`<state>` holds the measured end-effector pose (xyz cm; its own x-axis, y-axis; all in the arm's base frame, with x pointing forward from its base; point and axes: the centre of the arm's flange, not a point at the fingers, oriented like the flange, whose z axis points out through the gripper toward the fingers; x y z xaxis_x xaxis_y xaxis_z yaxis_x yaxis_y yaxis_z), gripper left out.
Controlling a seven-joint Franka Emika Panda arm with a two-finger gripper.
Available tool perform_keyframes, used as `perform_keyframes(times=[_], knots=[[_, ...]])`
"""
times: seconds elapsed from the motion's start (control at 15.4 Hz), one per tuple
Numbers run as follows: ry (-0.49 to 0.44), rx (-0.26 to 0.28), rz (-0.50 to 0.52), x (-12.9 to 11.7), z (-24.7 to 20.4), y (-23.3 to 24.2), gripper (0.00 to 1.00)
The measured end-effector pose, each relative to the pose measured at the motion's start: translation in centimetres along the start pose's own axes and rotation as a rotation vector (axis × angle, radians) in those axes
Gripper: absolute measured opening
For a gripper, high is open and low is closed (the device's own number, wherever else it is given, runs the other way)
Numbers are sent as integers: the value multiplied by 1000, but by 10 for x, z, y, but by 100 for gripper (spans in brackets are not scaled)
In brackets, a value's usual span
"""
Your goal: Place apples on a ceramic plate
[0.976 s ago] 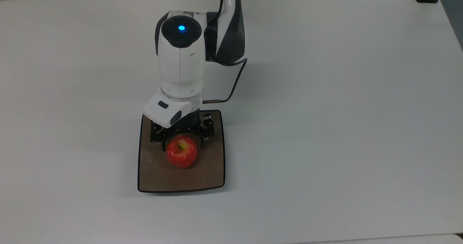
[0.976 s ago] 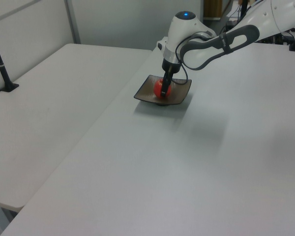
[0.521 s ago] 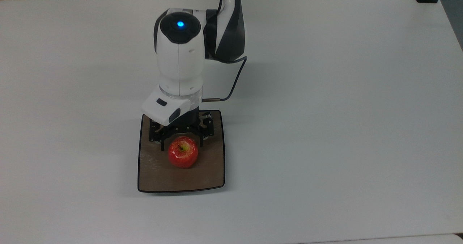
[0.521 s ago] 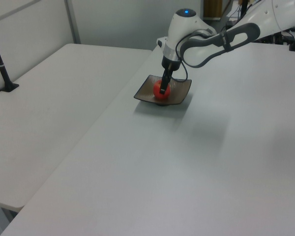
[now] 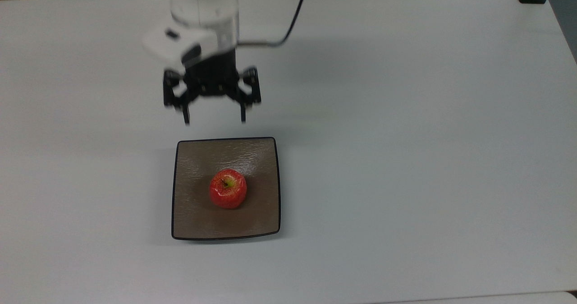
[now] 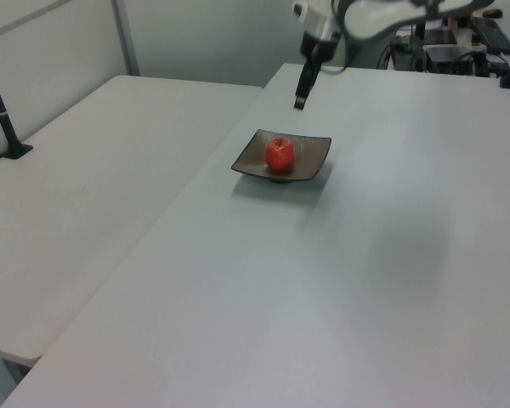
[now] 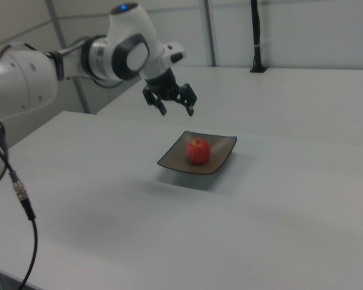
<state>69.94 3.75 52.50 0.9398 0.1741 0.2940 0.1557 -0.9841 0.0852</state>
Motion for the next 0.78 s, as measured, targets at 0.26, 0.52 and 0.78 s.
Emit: perform_keyframes(times=[0.26,0.52,0.78], knots=[[-73,38,154,-35,-99,19,100],[-139,58,268,-70,-158,23,100],[-226,77,268,-95,-177,-9,100]])
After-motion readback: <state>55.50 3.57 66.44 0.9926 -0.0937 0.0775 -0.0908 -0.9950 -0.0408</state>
